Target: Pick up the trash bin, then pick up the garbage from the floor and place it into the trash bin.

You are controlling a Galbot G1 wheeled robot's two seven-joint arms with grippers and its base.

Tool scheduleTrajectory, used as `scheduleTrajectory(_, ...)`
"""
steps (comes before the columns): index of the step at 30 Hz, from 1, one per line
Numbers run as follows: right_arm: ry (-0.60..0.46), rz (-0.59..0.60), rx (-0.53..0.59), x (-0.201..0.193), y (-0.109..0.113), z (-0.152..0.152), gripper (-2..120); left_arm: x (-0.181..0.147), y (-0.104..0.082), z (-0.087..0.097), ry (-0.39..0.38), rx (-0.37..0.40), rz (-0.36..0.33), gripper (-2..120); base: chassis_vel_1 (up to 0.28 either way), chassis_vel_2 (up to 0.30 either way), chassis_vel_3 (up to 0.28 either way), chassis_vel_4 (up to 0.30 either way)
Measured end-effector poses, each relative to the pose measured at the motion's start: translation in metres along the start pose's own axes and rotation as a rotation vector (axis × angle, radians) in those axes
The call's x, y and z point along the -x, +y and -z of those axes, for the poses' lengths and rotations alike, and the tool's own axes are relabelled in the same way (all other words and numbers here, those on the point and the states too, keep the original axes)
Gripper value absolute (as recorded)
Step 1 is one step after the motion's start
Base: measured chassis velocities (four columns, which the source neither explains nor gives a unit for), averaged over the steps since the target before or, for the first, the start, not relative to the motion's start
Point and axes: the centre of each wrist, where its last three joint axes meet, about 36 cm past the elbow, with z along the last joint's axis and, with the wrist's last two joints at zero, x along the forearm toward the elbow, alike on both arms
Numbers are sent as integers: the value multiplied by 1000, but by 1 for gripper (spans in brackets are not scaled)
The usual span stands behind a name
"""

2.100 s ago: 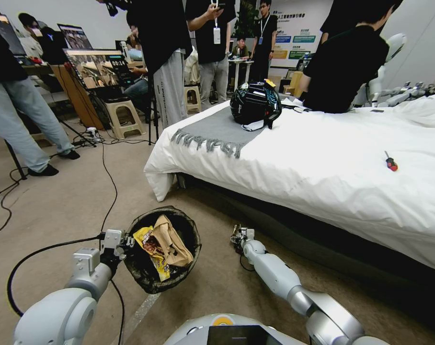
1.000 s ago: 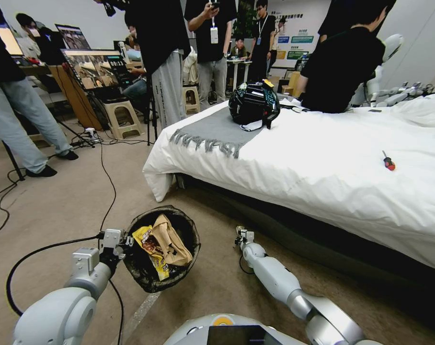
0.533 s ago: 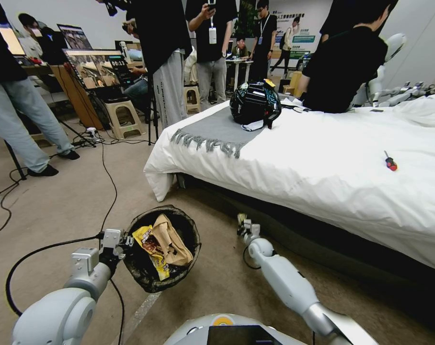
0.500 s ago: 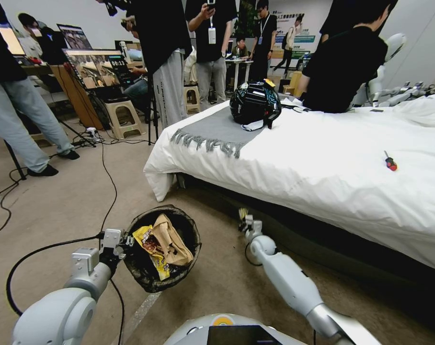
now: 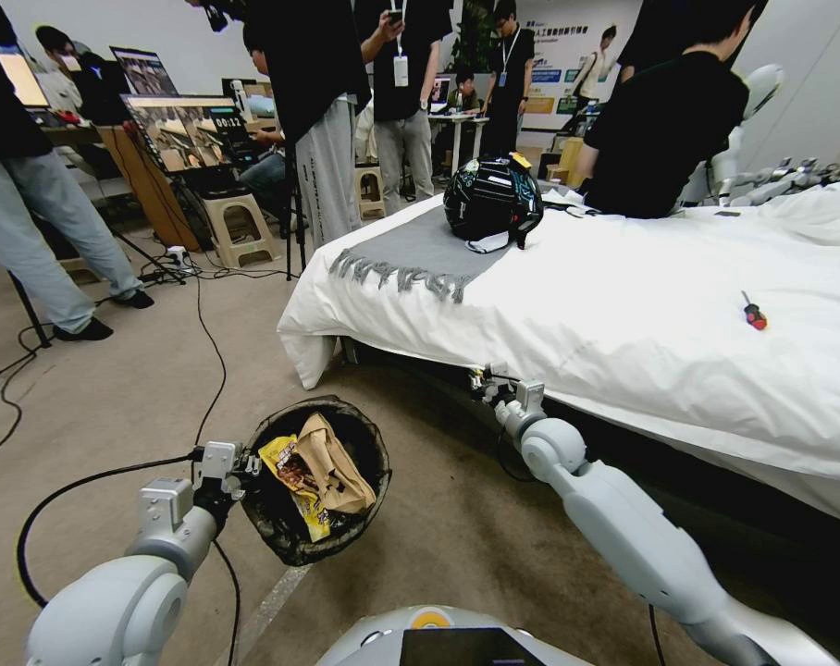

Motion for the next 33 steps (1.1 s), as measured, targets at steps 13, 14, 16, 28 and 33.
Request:
scheduleTrajectory(13, 2, 287, 9, -12, 52, 46, 0, 0, -1, 0, 5, 3, -6, 1, 0, 0, 0, 0)
scheduleTrajectory(14, 7, 307, 11, -11, 56, 47, 0, 0, -1, 0, 5, 3, -6, 1, 0, 0, 0, 0)
scheduleTrajectory(16, 10, 326, 13, -9, 61, 48, 0, 1, -1, 0, 6, 4, -6, 1, 0, 0, 0, 0)
scheduleTrajectory(28, 62, 458, 28, 4, 103, 42, 0, 3, 1, 0, 8, 9, -8, 1, 0, 0, 0, 0)
scheduleTrajectory(33, 88, 484, 36, 8, 115, 39, 0, 4, 1, 0, 7, 9, -10, 1, 0, 0, 0, 0)
